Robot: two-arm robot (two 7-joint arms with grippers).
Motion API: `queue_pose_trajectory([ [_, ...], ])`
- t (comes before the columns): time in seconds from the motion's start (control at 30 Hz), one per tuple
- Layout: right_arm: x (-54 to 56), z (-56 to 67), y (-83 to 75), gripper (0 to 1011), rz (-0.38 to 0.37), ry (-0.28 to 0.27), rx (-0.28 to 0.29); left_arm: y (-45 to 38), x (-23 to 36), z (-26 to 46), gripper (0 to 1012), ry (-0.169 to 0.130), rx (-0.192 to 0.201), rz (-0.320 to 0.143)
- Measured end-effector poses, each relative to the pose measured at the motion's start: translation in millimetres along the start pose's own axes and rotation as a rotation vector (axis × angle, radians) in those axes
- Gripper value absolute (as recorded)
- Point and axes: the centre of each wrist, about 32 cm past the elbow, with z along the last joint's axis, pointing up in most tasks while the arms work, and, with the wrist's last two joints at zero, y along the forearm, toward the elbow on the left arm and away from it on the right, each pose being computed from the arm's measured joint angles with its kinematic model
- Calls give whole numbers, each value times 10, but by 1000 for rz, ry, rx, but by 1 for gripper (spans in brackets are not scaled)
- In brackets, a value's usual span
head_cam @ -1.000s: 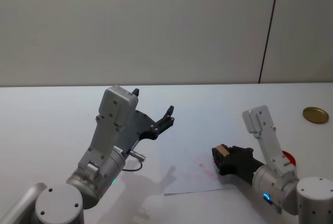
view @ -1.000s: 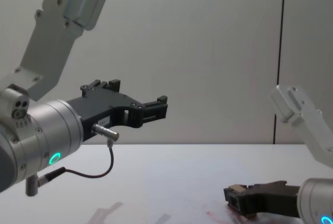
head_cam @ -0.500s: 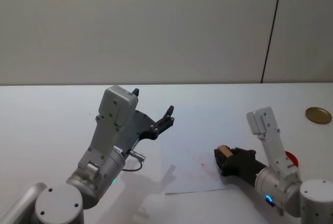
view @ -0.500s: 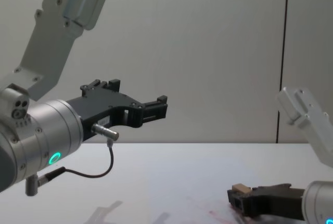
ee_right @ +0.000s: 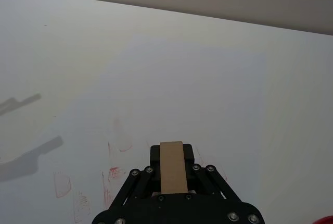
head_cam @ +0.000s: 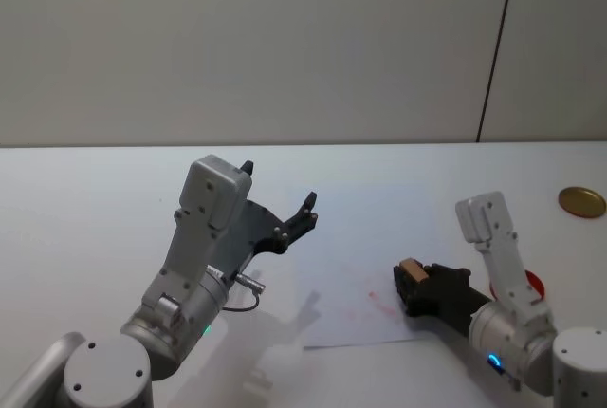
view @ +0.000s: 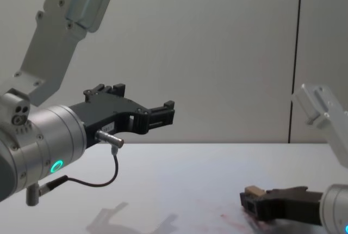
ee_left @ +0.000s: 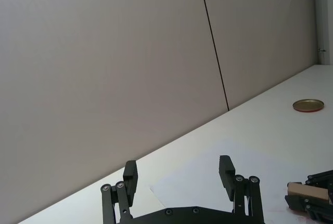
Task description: Use the one hand to pick up the stamp and affix it onto the A4 paper.
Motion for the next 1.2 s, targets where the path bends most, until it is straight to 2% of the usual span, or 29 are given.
queue_pose_trajectory([
  [0.07,1,18,-12,219,-3,-5,9,0,0,0,993,0,0,0],
  [0.23,0,162,-63,220,-11,-28,67,0,0,0,993,0,0,0],
  [0.47,-8,420,-166,220,-26,-65,165,0,0,0,993,0,0,0],
  [0.7,6,584,-257,220,-55,-87,219,0,0,0,993,0,0,0],
  [0.97,56,629,-343,219,-102,-89,211,0,0,0,993,0,0,0],
  [1.2,155,539,-426,220,-162,-73,160,0,0,0,993,0,0,0],
])
